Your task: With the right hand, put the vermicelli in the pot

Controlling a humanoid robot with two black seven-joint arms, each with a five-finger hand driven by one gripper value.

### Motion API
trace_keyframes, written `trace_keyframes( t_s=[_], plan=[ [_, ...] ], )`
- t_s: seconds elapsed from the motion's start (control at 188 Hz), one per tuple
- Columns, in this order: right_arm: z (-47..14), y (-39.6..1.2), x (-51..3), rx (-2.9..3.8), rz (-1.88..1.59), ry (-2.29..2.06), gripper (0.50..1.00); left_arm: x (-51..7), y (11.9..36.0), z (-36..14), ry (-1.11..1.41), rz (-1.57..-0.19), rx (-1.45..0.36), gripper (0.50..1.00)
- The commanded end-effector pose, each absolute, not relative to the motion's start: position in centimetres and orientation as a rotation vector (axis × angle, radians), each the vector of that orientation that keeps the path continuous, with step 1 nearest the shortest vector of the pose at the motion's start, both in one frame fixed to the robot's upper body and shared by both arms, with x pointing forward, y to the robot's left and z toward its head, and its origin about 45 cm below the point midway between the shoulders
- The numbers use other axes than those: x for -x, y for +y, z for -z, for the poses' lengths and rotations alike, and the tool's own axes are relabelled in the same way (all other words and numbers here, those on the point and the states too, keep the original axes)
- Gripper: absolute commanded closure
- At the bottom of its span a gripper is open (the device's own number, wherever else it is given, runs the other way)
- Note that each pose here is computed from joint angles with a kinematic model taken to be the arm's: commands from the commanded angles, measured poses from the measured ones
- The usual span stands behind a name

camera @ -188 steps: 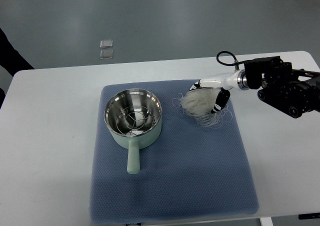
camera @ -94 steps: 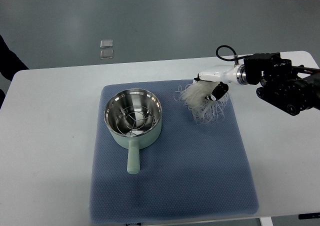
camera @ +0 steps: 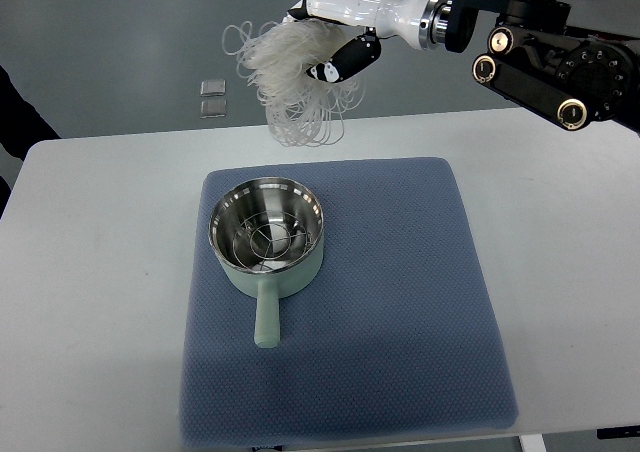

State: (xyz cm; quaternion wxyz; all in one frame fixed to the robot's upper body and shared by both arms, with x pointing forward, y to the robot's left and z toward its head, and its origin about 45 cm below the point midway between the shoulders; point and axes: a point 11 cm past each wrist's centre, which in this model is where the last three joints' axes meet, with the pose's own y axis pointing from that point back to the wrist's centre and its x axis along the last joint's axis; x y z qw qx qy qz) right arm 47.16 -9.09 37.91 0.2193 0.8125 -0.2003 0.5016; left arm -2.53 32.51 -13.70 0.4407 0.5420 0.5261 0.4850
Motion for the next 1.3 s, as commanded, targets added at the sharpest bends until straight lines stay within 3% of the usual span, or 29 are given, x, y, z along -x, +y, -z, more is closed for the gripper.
trace_keyframes(
  t_s=[0.0,0.149,0.421,0.426,0.431,0.437,0.442,0.447,0.453,0.458,0.479,0.554,0.602,0.98,1.294],
  plan=[
    [-37.7,-6.1,-45.2,-2.327,-1.414,-0.458,1.000,2.5,32.5,13.7,1.307,-1.205,-1.346,0.500],
    [-35.3,-2.0,-43.0,-2.413,-1.401,-0.334,1.000,2.5,32.5,13.7,1.307,-1.205,-1.346,0.500],
    [-29.5,-3.8,-42.8,-2.430,-1.244,-0.357,1.000,2.6,32.5,13.7,1.307,-1.203,-1.348,0.500],
    [-29.3,-3.8,-42.7,-2.431,-1.238,-0.357,0.953,2.6,32.5,13.7,1.307,-1.203,-1.348,0.500],
    [-29.3,-3.8,-42.7,-2.431,-1.238,-0.357,0.953,2.6,32.5,13.7,1.307,-1.203,-1.348,0.500],
    [-29.1,-3.9,-42.7,-2.433,-1.231,-0.357,0.902,2.6,32.5,13.7,1.307,-1.203,-1.348,0.500],
    [-29.1,-3.9,-42.7,-2.433,-1.231,-0.357,0.901,2.6,32.5,13.7,1.307,-1.203,-1.348,0.500],
    [-28.9,-3.9,-42.6,-2.435,-1.225,-0.357,0.857,2.6,32.5,13.7,1.307,-1.203,-1.348,0.500],
    [-28.9,-3.9,-42.6,-2.435,-1.225,-0.357,0.857,2.6,32.5,13.7,1.307,-1.203,-1.348,0.500],
    [-28.7,-4.0,-42.6,-2.436,-1.221,-0.357,0.822,2.6,32.5,13.7,1.307,-1.203,-1.348,0.500],
    [-28.4,-4.1,-42.5,-2.438,-1.212,-0.362,0.763,2.6,32.5,13.7,1.307,-1.203,-1.348,0.500],
    [-27.9,-4.8,-42.6,-2.437,-1.202,-0.386,0.669,2.6,32.5,13.7,1.307,-1.203,-1.348,0.500],
    [-27.9,-5.0,-42.7,-2.442,-1.212,-0.397,0.644,2.6,32.5,13.7,1.306,-1.202,-1.349,0.500],
    [-29.7,-9.6,-45.6,-2.477,-1.167,-0.858,0.642,2.6,32.5,13.7,1.306,-1.202,-1.349,0.500],
    [-23.5,-21.4,-48.0,-2.338,-0.398,-1.786,0.644,2.6,32.4,13.7,1.307,-1.199,-1.346,0.500]
  ],
)
